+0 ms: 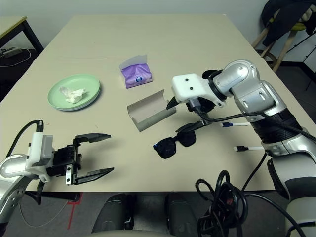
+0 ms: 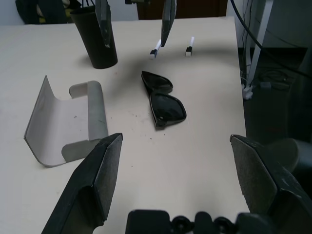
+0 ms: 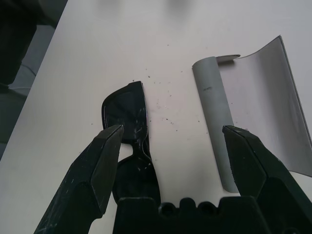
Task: Organize and tidy the items on the table.
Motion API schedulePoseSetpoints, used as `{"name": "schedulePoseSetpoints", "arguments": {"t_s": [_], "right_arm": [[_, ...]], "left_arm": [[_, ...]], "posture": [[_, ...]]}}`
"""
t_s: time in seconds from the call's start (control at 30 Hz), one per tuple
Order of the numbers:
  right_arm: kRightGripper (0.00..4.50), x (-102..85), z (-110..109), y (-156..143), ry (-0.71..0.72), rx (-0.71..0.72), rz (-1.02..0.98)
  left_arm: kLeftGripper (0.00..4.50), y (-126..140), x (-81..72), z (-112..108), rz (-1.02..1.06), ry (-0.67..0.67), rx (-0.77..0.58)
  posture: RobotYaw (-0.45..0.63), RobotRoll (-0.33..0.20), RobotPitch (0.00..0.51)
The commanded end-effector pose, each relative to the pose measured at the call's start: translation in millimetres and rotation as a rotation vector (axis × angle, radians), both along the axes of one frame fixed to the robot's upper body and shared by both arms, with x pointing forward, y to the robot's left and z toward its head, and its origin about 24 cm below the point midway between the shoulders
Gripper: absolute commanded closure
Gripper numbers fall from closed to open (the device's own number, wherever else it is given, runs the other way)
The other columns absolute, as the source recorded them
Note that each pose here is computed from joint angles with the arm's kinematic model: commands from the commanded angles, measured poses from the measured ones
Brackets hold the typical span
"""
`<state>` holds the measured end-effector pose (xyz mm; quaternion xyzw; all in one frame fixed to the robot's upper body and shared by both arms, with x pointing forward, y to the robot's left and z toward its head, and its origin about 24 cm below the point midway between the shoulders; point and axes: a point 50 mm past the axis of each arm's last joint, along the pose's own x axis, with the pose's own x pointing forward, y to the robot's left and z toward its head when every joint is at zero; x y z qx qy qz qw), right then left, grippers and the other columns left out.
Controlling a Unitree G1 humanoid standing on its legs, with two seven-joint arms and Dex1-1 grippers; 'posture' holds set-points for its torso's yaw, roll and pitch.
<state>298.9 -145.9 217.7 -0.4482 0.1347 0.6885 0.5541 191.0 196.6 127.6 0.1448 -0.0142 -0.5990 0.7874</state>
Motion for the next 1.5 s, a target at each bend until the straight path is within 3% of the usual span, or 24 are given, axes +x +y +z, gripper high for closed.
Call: {"name": "schedulePoseSetpoints", "arguments": {"t_s": [0.03,0.33,0.67,1.0,1.5], "right_arm": [[0.0,-5.8,-3,1,-0.006,-0.044,0.037],[0.0,-13.8,-26,-7,-0.011,-0.174,0.102],[0.0,-7.7,-53,1,-0.059,-0.257,0.121],[0.0,-6.7,-57,12,-0.136,-0.268,0.14],[0.0,-11.4,-60,16,-0.14,-0.296,0.131]], "left_arm": [[0.04,0,0.7,-6,-0.004,0.023,0.029],[0.04,0,1.7,-7,0.001,0.02,0.033],[0.04,-2,1.5,-8,0.0,0.02,0.038],[0.04,-7,2.4,-8,0.009,0.019,0.01],[0.04,-9,7.5,-2,0.057,0.013,-0.067]], "posture": [[0.13,0.0,0.102],[0.13,0.0,0.104],[0.14,0.0,0.111],[0.14,0.0,0.116],[0.15,0.0,0.12]]}}
